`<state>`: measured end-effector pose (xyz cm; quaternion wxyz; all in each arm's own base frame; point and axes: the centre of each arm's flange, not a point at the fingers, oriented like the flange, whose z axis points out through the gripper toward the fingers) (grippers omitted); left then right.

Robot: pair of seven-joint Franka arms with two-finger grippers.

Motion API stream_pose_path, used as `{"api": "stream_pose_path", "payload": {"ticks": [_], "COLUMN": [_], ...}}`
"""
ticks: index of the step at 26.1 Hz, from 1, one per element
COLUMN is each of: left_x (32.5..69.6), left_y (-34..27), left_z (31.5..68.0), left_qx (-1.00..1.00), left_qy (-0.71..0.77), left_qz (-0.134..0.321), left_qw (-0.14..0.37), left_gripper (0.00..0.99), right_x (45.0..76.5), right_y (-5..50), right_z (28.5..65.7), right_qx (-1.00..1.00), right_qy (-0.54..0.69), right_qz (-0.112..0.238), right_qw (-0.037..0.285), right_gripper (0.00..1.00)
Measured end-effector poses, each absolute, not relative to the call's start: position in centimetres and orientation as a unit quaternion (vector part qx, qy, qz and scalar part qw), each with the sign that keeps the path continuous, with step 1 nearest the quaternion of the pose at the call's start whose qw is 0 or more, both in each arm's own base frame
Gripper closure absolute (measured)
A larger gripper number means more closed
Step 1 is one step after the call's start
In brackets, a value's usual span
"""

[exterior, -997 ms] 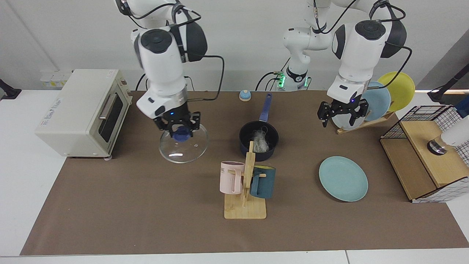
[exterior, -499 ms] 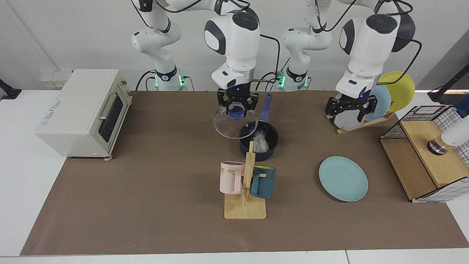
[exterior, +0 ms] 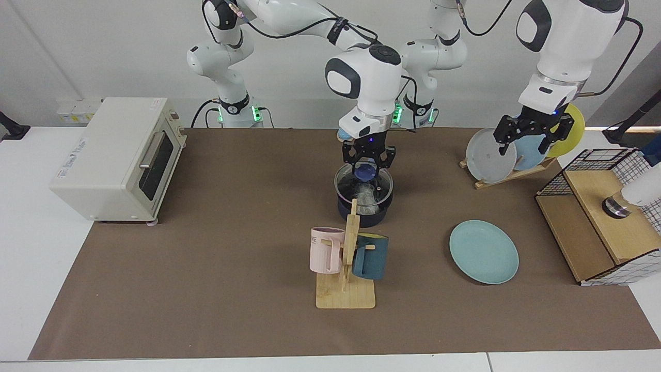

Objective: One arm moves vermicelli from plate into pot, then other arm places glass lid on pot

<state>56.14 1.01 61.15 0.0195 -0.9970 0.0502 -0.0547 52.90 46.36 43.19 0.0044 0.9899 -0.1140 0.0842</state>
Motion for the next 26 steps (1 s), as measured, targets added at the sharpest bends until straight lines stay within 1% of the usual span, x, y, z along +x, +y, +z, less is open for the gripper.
{"api": "stream_pose_path", "payload": {"ticks": [4,12,20,26], "left_x": [56.1,56.1,56.1,56.1], "left_y": [1.2,0.9,0.2,-0.1], "left_z": [61.1,61.1,61.1,61.0], "left_qx": [-0.997,-0.997,-0.997,-0.998], "left_qy": [0.049,0.055,0.058,0.044], "left_qz": [-0.056,-0.055,-0.055,-0.051], "left_qw": [0.003,0.001,0.001,0.0], "left_gripper": [0.0,0.0,0.0,0.0], "right_x": [53.2,53.1,52.8,52.4], "right_y": [46.8,46.9,46.9,47.0], "right_z": [42.0,41.5,41.4,41.4], "right_qx": [0.99,0.99,0.991,0.991], "right_qy": [-0.112,-0.113,-0.121,-0.12], "right_qz": [0.087,0.08,0.061,0.054], "right_qw": [-0.001,-0.001,-0.002,0.0], "right_gripper": [0.34,0.34,0.34,0.34]}}
